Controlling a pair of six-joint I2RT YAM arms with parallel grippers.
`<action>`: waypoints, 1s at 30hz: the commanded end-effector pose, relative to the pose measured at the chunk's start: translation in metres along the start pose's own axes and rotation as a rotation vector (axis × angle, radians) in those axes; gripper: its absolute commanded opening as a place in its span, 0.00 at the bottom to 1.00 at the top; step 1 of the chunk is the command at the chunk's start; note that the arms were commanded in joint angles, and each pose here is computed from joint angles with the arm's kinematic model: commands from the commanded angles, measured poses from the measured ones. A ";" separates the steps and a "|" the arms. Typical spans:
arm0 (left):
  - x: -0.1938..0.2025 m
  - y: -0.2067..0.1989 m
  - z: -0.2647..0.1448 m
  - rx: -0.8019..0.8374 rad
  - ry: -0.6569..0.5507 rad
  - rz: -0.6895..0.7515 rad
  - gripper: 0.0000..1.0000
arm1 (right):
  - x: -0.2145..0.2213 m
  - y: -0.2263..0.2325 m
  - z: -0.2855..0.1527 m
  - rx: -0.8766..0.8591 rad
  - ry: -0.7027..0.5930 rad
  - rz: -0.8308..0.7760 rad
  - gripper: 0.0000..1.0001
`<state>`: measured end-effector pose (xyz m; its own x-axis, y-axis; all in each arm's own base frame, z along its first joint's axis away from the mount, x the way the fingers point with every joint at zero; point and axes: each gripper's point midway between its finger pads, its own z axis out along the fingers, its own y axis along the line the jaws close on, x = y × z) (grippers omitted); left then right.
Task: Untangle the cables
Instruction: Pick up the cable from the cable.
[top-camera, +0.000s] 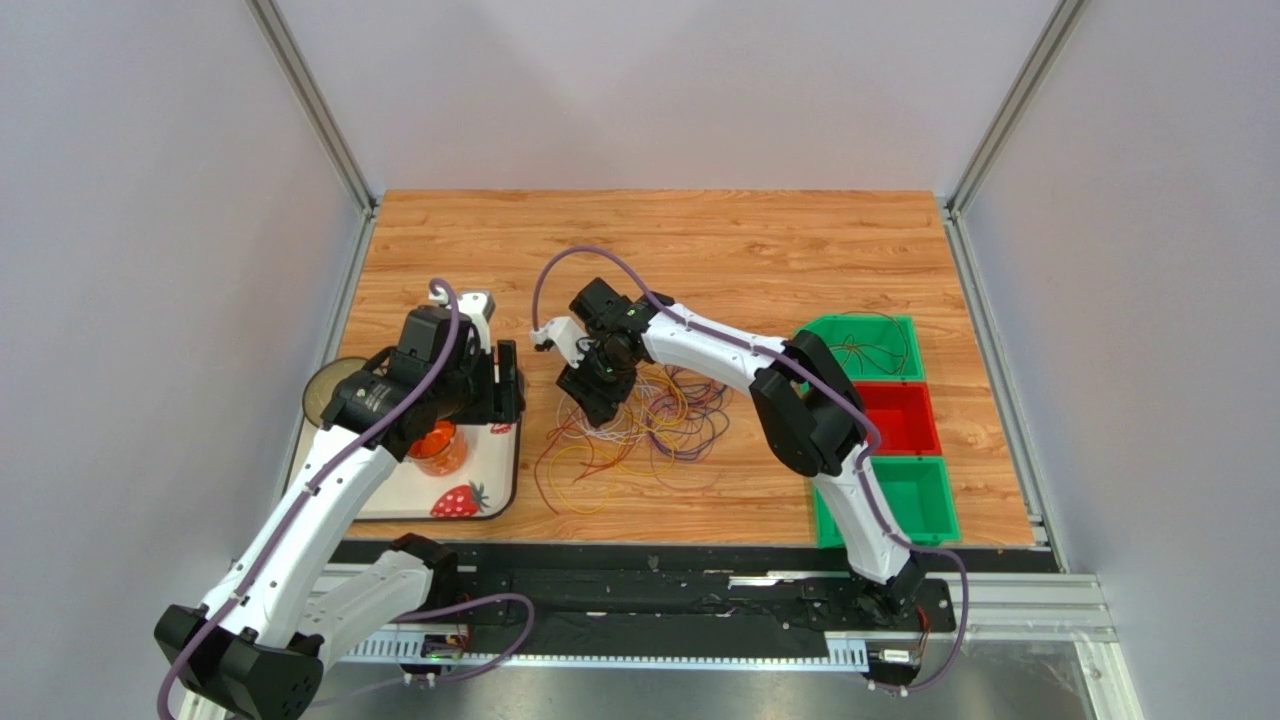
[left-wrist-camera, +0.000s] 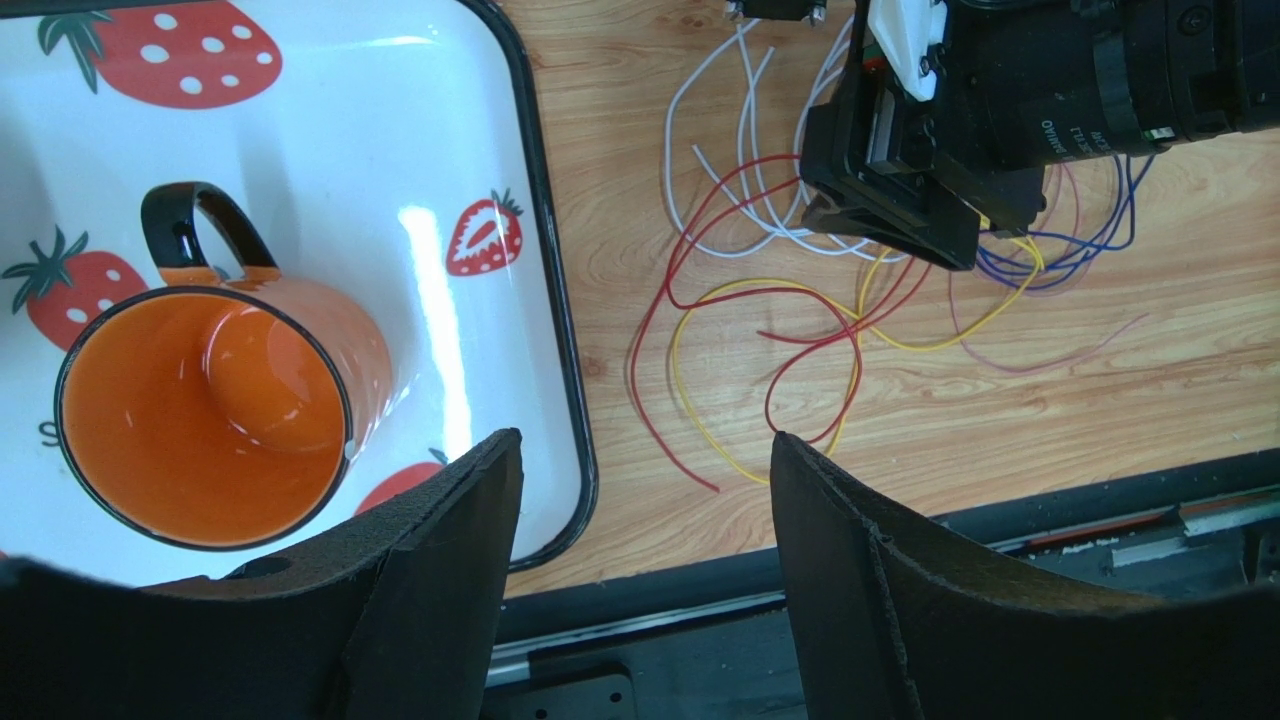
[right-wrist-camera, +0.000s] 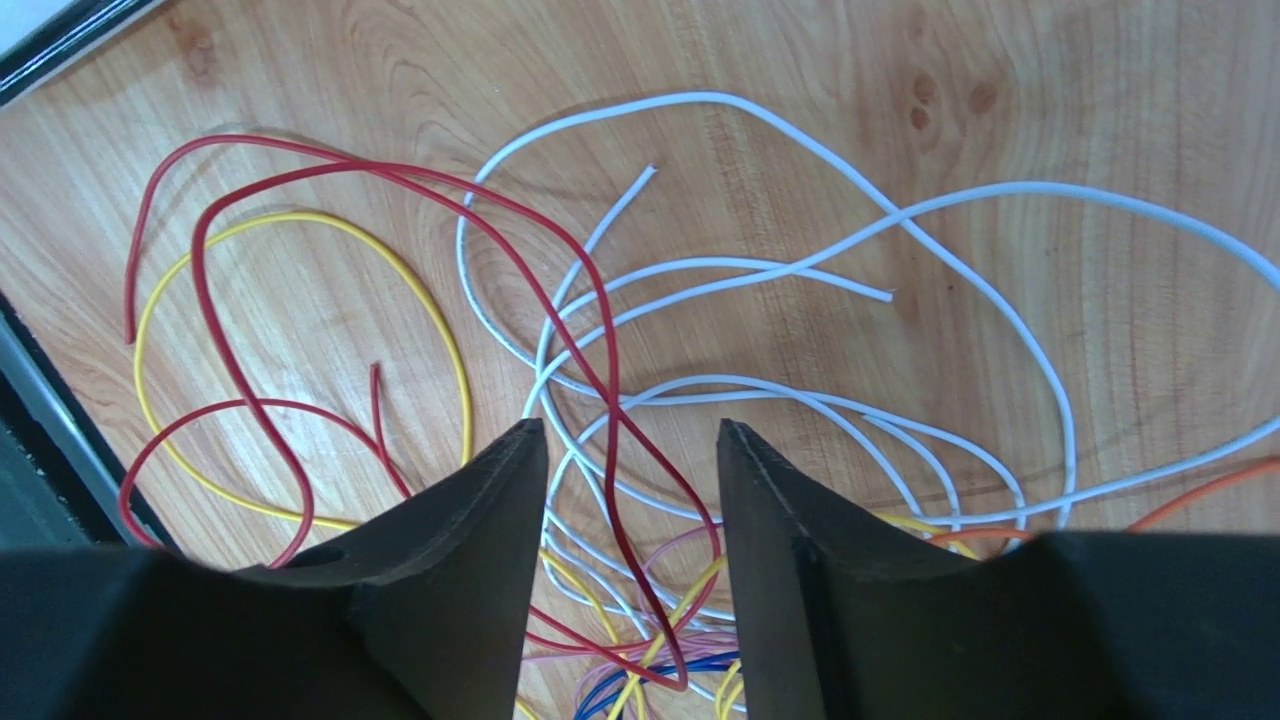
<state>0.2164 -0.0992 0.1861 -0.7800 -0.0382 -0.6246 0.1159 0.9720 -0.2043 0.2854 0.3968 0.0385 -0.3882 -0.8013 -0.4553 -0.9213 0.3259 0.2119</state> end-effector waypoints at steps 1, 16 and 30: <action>-0.008 -0.002 -0.002 0.016 -0.038 0.014 0.70 | -0.014 -0.003 -0.003 0.041 -0.042 -0.017 0.46; -0.008 -0.002 -0.004 0.020 -0.049 0.014 0.70 | -0.030 -0.003 -0.023 0.112 -0.075 -0.026 0.00; -0.011 -0.003 -0.009 0.028 -0.073 0.015 0.70 | -0.074 -0.014 -0.095 0.319 -0.243 0.088 0.00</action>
<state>0.2151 -0.0985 0.1912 -0.7658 -0.0416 -0.6417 0.1221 0.9703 -0.2086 0.3115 0.4009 0.1040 -0.4241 -0.7156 -0.5550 -0.8794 0.4719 0.0634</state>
